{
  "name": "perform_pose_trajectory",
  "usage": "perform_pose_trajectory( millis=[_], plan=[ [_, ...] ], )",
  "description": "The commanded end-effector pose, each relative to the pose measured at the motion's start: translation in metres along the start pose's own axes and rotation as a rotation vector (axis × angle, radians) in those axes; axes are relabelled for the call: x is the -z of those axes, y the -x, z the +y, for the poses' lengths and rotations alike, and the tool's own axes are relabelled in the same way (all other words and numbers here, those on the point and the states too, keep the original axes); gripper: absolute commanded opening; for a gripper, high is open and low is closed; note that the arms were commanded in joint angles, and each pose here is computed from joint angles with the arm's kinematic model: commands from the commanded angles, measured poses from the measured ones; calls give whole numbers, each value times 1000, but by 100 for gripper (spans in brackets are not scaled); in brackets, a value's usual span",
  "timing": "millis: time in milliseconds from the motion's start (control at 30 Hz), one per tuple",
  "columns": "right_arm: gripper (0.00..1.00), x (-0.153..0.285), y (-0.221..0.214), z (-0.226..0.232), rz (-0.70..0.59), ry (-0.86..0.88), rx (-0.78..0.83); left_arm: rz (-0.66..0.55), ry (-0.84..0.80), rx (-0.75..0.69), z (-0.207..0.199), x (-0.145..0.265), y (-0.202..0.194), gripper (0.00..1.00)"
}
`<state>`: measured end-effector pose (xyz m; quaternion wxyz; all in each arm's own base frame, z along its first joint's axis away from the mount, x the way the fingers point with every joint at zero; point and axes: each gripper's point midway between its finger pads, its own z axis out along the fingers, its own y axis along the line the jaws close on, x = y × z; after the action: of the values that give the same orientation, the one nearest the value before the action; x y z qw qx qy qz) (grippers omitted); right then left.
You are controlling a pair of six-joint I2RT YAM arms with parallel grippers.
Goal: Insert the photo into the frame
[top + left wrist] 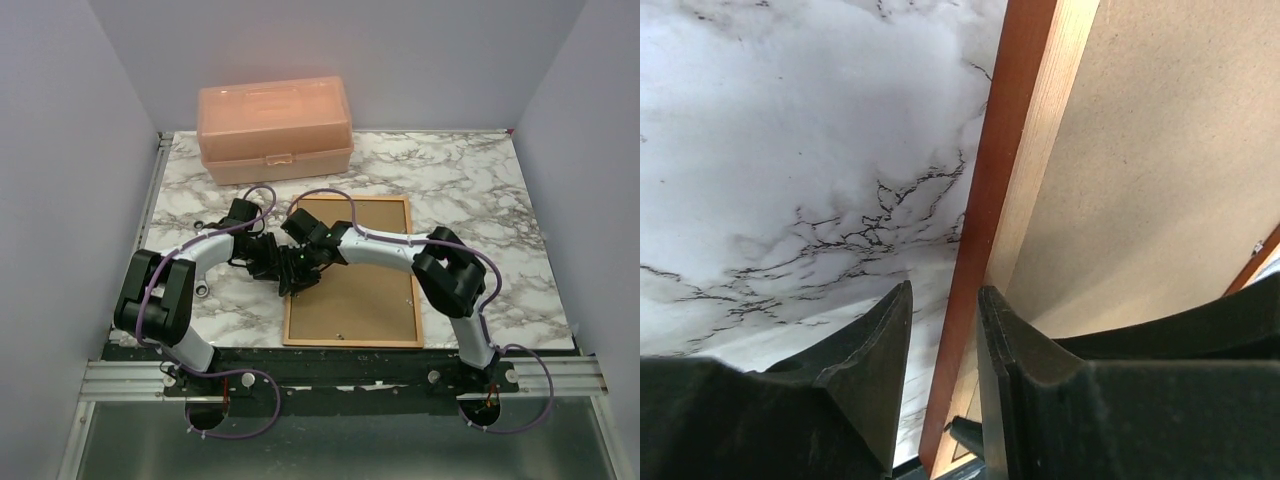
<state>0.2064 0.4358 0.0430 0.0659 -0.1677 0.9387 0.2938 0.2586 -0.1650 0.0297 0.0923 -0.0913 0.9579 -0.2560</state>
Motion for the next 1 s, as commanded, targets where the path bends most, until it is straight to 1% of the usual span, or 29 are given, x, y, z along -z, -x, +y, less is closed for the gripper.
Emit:
perform_pose_trajectory(
  millis=[0,33,67,200,533,967],
  plan=[
    [54,-11,-7,-10,-3,-101,48,19,83,-4,20,-14,-6,33],
    [60,-12,-5,-11,-5,-113,51,18,81,-6,20,-14,-5,33],
    [63,-11,0,-9,-14,-119,58,18,81,-7,20,-14,-6,33],
    [69,-13,14,-4,-38,-133,69,22,82,-3,22,-16,-7,33],
    [69,-23,-8,17,24,41,71,24,82,-3,21,-17,-7,33],
    [69,-37,-23,54,64,150,170,31,77,2,21,-19,-8,33]
  ],
)
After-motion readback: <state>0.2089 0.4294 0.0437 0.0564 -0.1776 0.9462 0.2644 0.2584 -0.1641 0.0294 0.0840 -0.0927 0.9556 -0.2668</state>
